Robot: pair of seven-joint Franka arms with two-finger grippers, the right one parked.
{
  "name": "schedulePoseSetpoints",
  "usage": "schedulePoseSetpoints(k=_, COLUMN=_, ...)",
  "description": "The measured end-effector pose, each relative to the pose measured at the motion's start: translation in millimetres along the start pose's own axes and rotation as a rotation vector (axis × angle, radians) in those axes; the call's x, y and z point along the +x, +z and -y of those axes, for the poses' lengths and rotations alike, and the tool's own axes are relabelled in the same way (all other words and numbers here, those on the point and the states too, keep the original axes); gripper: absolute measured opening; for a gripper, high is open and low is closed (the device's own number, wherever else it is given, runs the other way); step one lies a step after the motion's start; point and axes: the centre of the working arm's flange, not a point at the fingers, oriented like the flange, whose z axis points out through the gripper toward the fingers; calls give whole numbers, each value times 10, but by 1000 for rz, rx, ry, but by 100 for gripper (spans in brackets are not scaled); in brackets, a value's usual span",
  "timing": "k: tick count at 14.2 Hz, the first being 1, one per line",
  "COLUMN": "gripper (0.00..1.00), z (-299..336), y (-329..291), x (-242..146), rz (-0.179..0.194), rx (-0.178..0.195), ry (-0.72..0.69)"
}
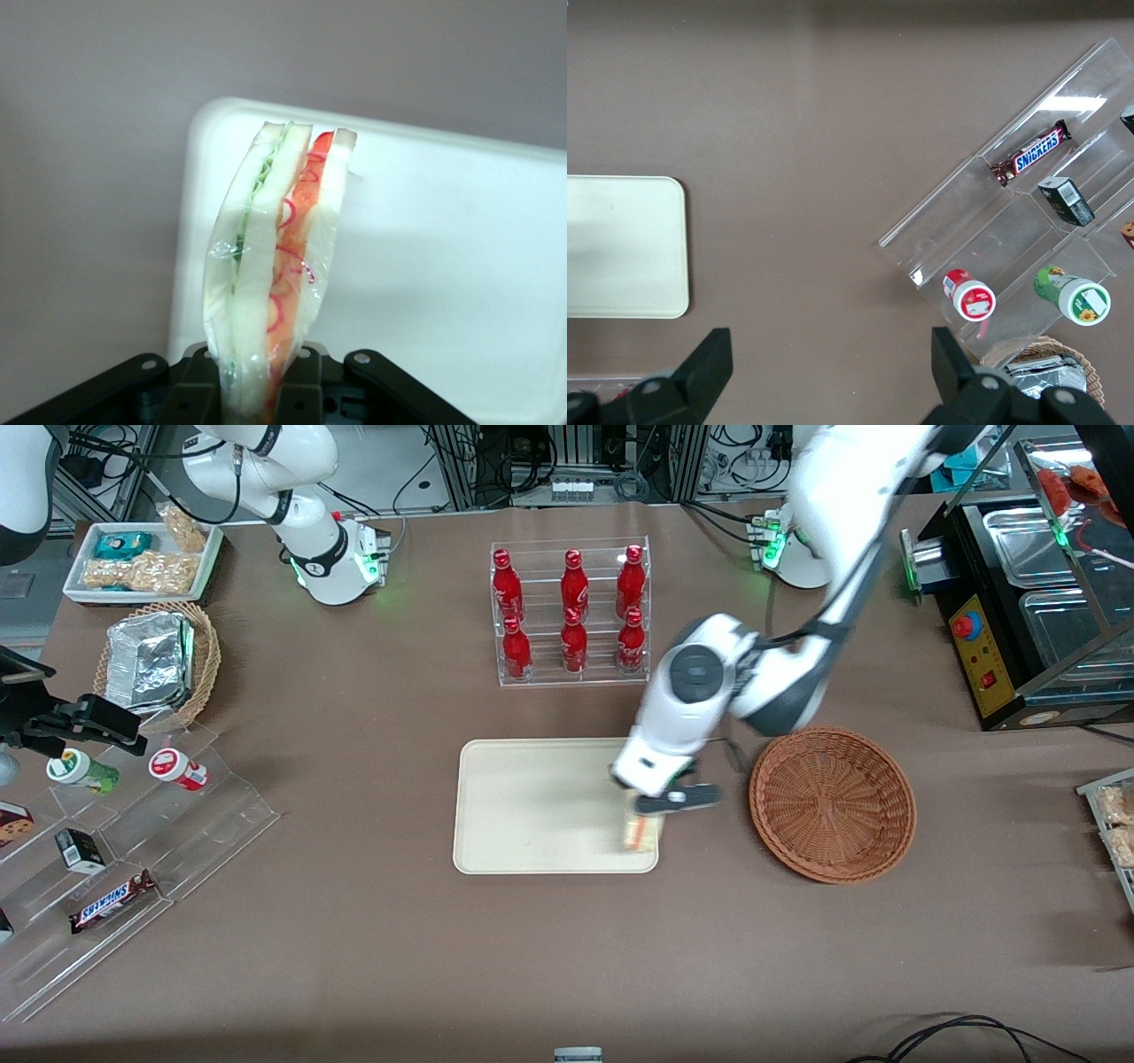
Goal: Place sandwich from basket to tray
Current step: 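Lift the sandwich and carry it over the cream tray, then lower the sandwich onto the tray and open the left gripper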
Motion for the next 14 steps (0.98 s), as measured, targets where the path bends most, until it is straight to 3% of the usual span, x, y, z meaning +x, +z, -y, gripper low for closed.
schedulePoseSetpoints(k=3, gripper=15, z=-546, y=484, x=-193, rz=40, rx=8, ry=50)
schedulePoseSetpoints(k=8, gripper=17, z=-916, y=787, x=-275, rz=32, rx=52, ry=52)
schedulePoseSetpoints(k=10, gripper=24, z=-939, y=759, x=-223, rz=25, rx=51, ry=7)
schedulePoseSetpoints(k=14, gripper=29, z=-943, y=683, x=-133, rz=4, rx=40, ry=-112)
